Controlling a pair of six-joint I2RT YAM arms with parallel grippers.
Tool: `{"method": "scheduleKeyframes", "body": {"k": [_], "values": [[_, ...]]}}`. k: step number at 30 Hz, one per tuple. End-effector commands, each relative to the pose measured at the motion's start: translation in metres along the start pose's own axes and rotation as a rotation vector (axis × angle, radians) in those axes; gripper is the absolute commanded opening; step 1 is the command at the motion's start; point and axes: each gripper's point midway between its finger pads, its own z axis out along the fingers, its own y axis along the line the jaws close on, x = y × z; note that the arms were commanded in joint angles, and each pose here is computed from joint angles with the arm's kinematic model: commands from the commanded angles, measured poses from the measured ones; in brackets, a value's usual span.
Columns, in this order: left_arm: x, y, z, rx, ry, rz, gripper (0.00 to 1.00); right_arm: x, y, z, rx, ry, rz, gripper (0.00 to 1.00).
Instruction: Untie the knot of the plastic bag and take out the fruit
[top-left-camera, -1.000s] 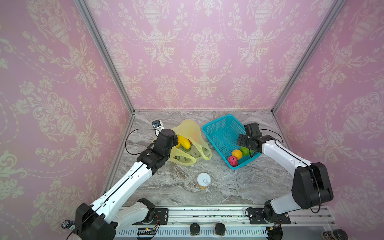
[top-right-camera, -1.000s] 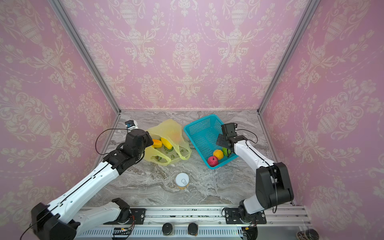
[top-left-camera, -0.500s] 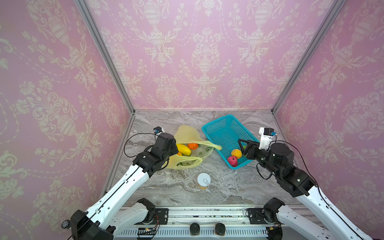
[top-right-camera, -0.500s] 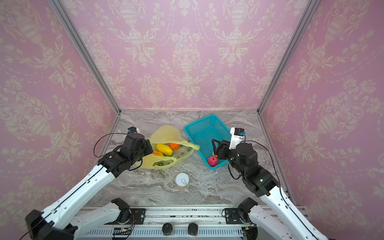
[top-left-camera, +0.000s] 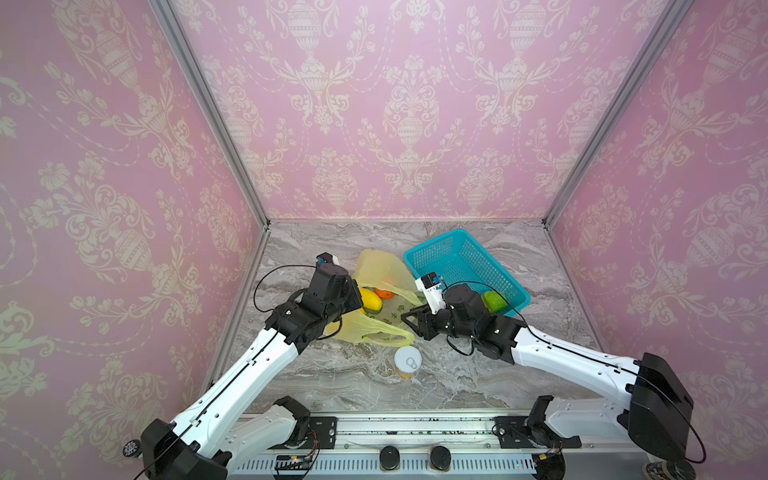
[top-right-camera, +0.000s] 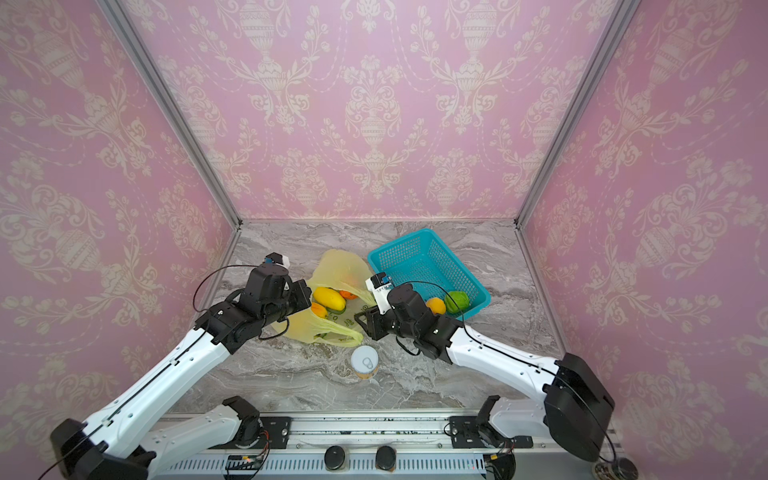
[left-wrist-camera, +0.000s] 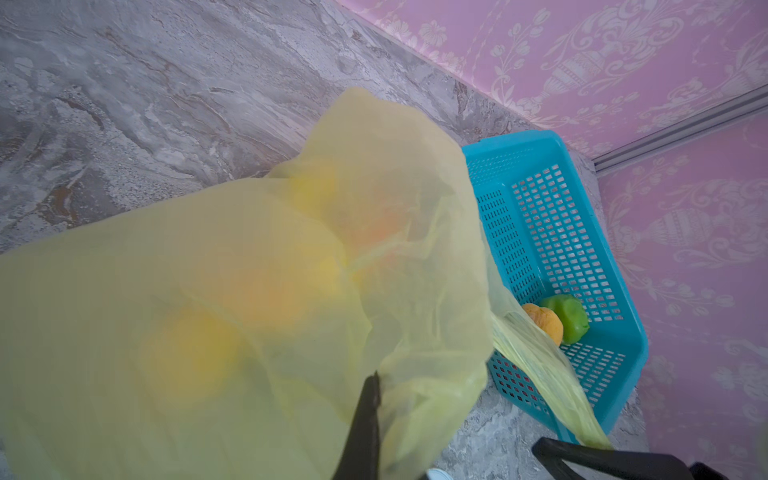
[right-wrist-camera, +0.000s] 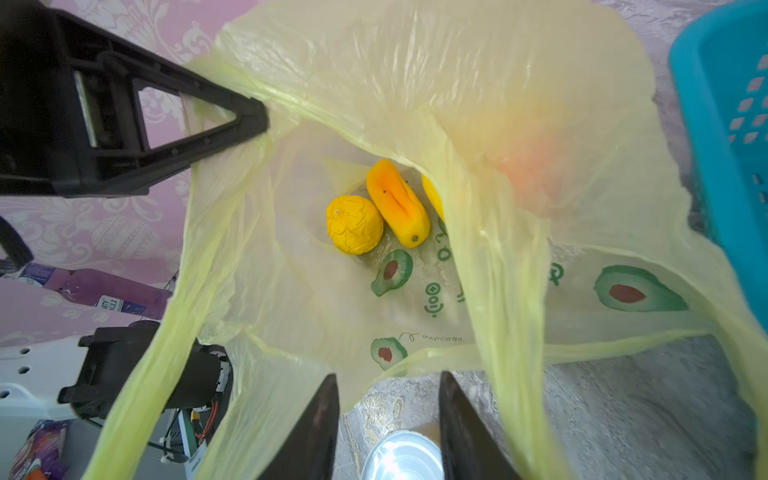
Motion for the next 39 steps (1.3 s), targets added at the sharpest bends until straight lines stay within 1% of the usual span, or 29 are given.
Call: {"method": "scheduleKeyframes", "body": {"k": [1,3,6,9,11,14,15,18,22,24,25,26,27,31,34,36,39], "values": [[-0.006,-0.019,-0.006,0.087,0.007,-0.003,0.0,-0.004,0.016,0.011,-0.086,-0.006,-0.027,0.41],[-0.005,-0.024,-0.004,0.115,0.011,0.002,0.0,-0.002,0.012,0.015,-0.071,0.001,-0.031,0.4],[-0.008,-0.027,-0.003,0.122,0.008,-0.002,0.0,-0.002,0.009,0.02,-0.061,0.002,-0.039,0.41],[-0.005,-0.039,-0.004,0.184,0.029,-0.01,0.0,0.002,0.005,0.028,-0.049,0.012,-0.038,0.41],[-0.003,-0.037,-0.005,0.185,0.032,-0.023,0.0,0.005,0.002,0.036,-0.049,0.021,-0.031,0.41],[-0.004,-0.03,-0.011,0.175,-0.001,-0.028,0.0,0.006,-0.001,0.051,-0.046,0.02,-0.017,0.38],[-0.005,-0.027,-0.013,0.165,-0.012,-0.028,0.0,0.006,-0.003,0.055,-0.042,0.014,-0.013,0.38],[-0.008,-0.007,-0.015,0.073,-0.056,-0.029,0.0,0.005,-0.012,0.071,0.0,0.008,-0.003,0.34],[-0.01,0.018,-0.014,-0.054,-0.086,-0.016,0.0,0.013,-0.012,0.097,0.084,0.033,-0.075,0.32],[-0.009,0.023,-0.011,-0.07,-0.097,-0.009,0.0,0.016,-0.013,0.11,0.112,0.043,-0.091,0.32],[-0.008,0.022,-0.009,-0.062,-0.094,0.001,0.0,0.017,-0.014,0.117,0.126,0.045,-0.098,0.36],[-0.006,0.02,-0.007,-0.052,-0.085,0.01,0.0,0.016,-0.016,0.122,0.144,0.043,-0.103,0.44],[-0.005,0.019,-0.006,-0.048,-0.076,0.018,0.0,0.017,-0.019,0.129,0.167,0.05,-0.113,0.53],[0.0,0.017,-0.002,-0.036,-0.05,0.014,0.0,0.009,-0.022,0.158,0.222,0.072,-0.131,0.68],[0.004,0.013,0.002,-0.019,-0.025,0.014,0.0,0.014,-0.022,0.178,0.233,0.09,-0.14,0.86],[0.005,0.012,0.005,-0.016,-0.015,0.014,0.0,0.017,-0.026,0.189,0.261,0.104,-0.134,0.93],[0.008,0.012,0.009,-0.016,-0.002,0.016,0.0,0.022,-0.028,0.204,0.273,0.126,-0.131,0.96]]}}
